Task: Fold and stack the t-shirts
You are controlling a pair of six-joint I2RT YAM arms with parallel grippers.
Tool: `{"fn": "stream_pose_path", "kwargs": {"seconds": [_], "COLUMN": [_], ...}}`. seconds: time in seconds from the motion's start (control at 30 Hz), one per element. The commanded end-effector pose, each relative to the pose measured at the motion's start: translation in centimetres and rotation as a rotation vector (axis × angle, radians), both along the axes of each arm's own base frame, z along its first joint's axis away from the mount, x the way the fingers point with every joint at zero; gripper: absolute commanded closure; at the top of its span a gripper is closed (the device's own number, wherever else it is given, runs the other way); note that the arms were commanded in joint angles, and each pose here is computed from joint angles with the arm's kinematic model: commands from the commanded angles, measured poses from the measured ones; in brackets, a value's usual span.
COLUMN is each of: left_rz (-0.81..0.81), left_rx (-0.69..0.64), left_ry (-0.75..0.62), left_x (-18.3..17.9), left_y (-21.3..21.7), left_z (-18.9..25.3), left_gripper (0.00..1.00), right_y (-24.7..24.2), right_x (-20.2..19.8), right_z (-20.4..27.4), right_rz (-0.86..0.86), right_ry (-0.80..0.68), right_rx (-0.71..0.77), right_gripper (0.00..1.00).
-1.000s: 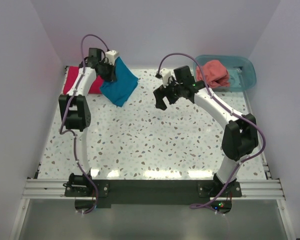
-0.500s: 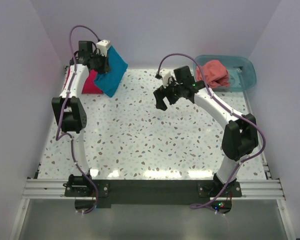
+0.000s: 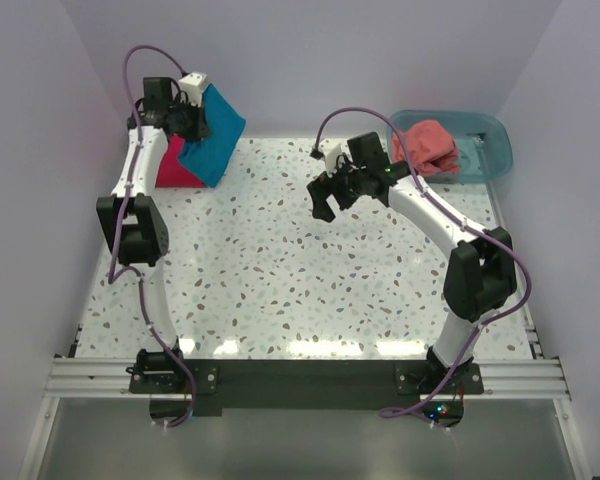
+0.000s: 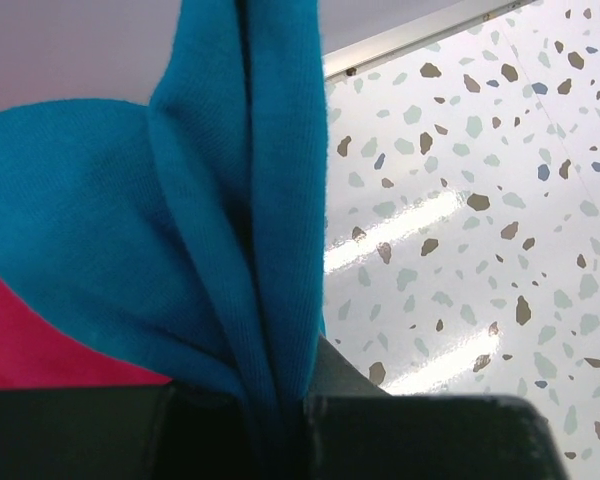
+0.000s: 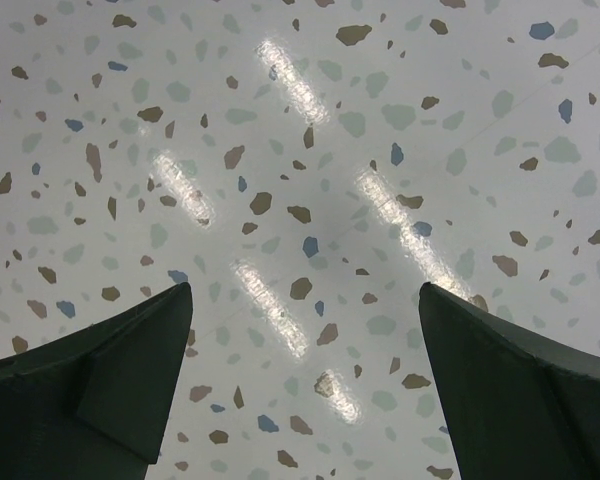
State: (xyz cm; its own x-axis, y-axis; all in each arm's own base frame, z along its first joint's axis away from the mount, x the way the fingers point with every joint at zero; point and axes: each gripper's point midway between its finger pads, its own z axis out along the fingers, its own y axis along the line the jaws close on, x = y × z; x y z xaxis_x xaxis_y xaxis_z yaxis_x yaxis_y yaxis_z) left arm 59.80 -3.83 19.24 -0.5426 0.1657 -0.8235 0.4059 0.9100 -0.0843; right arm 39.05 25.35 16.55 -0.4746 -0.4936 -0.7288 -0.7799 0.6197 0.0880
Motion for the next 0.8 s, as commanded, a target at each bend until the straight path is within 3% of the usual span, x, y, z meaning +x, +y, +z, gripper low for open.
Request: {"fn": "stream_pose_path", "kwargs": {"seconds": [0.0,0.3,0.5,0.77], "left_rz": [-0.004,0.037,0.082,0.105], "left_rx": [-0.019,-0.02,-0.018,0.072], "left_ry": [-0.169,-0.14,-0.097,-0.121], "left_x": [0.0,0.6,1.8,3.9], "left_y": [0.7,3.8,7.0,10.8], "left_z": [7.8,5.9,2.3,-1.6], "left_gripper": [1.0,1.0,1.0,1.0], "right_y": [0.1,0.6,0.7,0.8], "right_x": [0.5,1.1,1.6,1.8], "right_z": [1.9,1.7,1.6,1.3], "right_rz": [0.0,-0.01,-0.01,-0.01], "right_ry": [-0.044,-0.023,-0.014,0.01], "right_rx": [0.014,0.024,0.012,-0.008], "right_gripper": [0.01,0.01,0.01,0.01]}}
